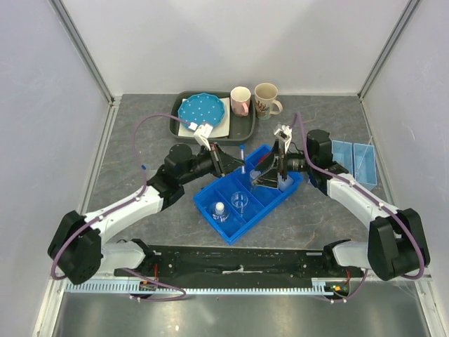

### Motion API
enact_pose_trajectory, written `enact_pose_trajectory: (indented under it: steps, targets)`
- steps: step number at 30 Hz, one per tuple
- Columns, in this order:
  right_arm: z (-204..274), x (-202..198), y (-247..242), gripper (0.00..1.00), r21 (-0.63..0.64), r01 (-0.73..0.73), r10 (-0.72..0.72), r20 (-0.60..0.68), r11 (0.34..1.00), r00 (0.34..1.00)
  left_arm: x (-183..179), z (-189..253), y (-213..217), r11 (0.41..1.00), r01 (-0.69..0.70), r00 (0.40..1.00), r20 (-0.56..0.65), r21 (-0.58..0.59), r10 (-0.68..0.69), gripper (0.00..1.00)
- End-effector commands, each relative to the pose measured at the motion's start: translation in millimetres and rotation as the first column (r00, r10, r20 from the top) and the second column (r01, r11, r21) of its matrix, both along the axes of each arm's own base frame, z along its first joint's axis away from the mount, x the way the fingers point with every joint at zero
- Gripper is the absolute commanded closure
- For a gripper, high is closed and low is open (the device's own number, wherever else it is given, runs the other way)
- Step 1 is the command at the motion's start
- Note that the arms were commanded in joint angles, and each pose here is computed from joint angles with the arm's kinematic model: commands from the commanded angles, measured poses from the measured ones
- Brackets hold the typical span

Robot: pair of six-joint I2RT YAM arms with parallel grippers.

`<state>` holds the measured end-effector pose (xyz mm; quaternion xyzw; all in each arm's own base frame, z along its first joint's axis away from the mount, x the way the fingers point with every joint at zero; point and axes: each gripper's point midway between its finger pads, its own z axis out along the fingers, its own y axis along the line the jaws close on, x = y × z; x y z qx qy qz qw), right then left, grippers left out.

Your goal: Organize the chemistry lab equipment

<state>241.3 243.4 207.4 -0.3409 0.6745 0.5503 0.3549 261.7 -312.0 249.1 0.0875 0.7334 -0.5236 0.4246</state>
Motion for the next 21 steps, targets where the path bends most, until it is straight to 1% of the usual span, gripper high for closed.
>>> enact_pose_trajectory:
  steps: [1,5,7,10,11,13,14,16,17,19,20,21]
  targets:
    - [9,3,6,0.02,0.035,0.001,0.000,-0.017,0.999,1.000,7,41,-25,0.989,-0.019,0.998,0.061,-0.144,0.028,0.98]
    - [10,4,6,0.04,0.036,0.010,-0.009,-0.023,0.999,1.000,2,39,-43,0.989,-0.003,0.998,0.063,-0.145,0.013,0.98]
    - [11,4,6,0.08,0.038,0.009,-0.008,-0.026,0.999,1.000,3,40,-49,0.990,-0.006,0.997,0.070,-0.141,0.016,0.98]
    - [12,3,6,0.27,0.044,0.003,-0.002,-0.030,0.999,1.000,3,39,-56,0.991,0.000,0.997,0.073,-0.134,0.010,0.98]
    - [12,3,6,0.38,0.045,0.002,-0.001,-0.033,0.999,0.999,1,38,-59,0.991,0.005,0.997,0.073,-0.131,0.005,0.98]
    - [12,3,6,0.48,0.045,0.003,-0.001,-0.037,0.999,0.999,2,39,-60,0.991,0.002,0.997,0.074,-0.130,0.008,0.98]
    - [12,4,6,0.55,0.046,0.003,-0.001,-0.041,0.999,0.999,1,38,-61,0.992,0.002,0.997,0.076,-0.129,0.008,0.98]
    - [13,3,7,0.60,0.047,0.000,0.002,-0.041,0.999,0.999,1,36,-61,0.992,0.000,0.997,0.077,-0.123,0.009,0.98]
    - [13,3,7,0.64,0.047,-0.001,0.003,-0.040,0.999,0.999,2,35,-60,0.993,-0.005,0.997,0.074,-0.118,0.014,0.98]
    - [13,3,7,0.67,0.048,-0.004,0.006,-0.042,0.999,0.999,1,35,-61,0.994,-0.005,0.997,0.077,-0.112,0.014,0.97]
    - [13,3,7,0.72,0.048,-0.004,0.006,-0.042,0.999,0.999,1,34,-60,0.994,-0.007,0.997,0.075,-0.108,0.015,0.97]
    - [13,3,7,0.73,0.048,-0.004,0.006,-0.042,0.999,0.999,1,33,-61,0.994,-0.005,0.997,0.076,-0.106,0.013,0.97]
